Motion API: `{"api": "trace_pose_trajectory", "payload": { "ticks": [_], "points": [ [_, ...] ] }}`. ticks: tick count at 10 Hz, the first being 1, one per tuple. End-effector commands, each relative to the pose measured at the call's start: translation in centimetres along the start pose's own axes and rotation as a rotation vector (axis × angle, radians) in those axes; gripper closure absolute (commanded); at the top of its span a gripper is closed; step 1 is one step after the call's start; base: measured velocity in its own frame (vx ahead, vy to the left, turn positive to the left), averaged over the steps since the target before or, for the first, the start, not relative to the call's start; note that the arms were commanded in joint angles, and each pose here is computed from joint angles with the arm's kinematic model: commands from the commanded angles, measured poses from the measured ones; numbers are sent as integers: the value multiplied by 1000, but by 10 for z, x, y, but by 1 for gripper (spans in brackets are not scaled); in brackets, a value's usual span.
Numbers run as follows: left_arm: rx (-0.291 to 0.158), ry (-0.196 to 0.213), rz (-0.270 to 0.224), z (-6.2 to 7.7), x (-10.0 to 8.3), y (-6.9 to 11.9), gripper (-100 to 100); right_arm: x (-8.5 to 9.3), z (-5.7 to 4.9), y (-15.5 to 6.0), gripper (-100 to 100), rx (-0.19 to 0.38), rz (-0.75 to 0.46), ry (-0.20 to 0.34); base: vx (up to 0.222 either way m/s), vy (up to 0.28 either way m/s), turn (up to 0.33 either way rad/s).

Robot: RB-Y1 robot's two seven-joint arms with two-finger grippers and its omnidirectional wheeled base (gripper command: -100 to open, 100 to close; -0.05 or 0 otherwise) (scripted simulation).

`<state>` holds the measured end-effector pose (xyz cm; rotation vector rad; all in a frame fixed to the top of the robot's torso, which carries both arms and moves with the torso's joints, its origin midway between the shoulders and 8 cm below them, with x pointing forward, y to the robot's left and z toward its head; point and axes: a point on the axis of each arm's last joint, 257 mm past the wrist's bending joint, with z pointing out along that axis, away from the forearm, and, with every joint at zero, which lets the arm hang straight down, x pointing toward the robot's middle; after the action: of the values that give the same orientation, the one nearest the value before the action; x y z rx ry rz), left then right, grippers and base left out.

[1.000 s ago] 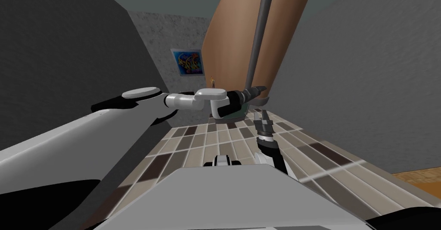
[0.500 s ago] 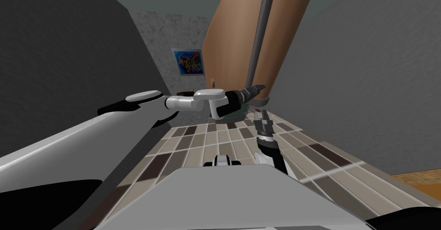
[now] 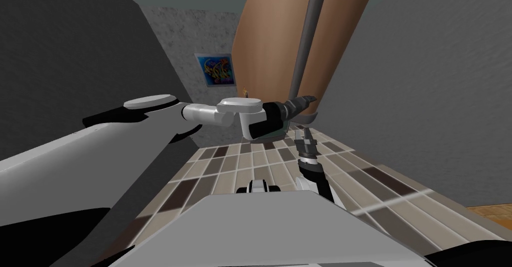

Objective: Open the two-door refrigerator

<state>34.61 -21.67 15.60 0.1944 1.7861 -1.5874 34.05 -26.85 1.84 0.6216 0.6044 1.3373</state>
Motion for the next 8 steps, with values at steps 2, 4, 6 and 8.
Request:
{"api": "trace_pose_trajectory", "payload": {
  "ticks": [2,4,6,8],
  "points": [
    [12,-35,17,-12,-17,-27,-100,0,0,0,0,0,0,0,32,-24,26],
    [15,-35,22,-12,-17,-30,-100,0,0,0,0,0,0,0,29,-21,6],
    [14,-33,23,-16,-15,-36,-100,0,0,0,0,0,0,0,29,-11,9],
    [14,-33,23,-16,-15,-36,-100,0,0,0,0,0,0,0,2,2,-7]
  ]
}}
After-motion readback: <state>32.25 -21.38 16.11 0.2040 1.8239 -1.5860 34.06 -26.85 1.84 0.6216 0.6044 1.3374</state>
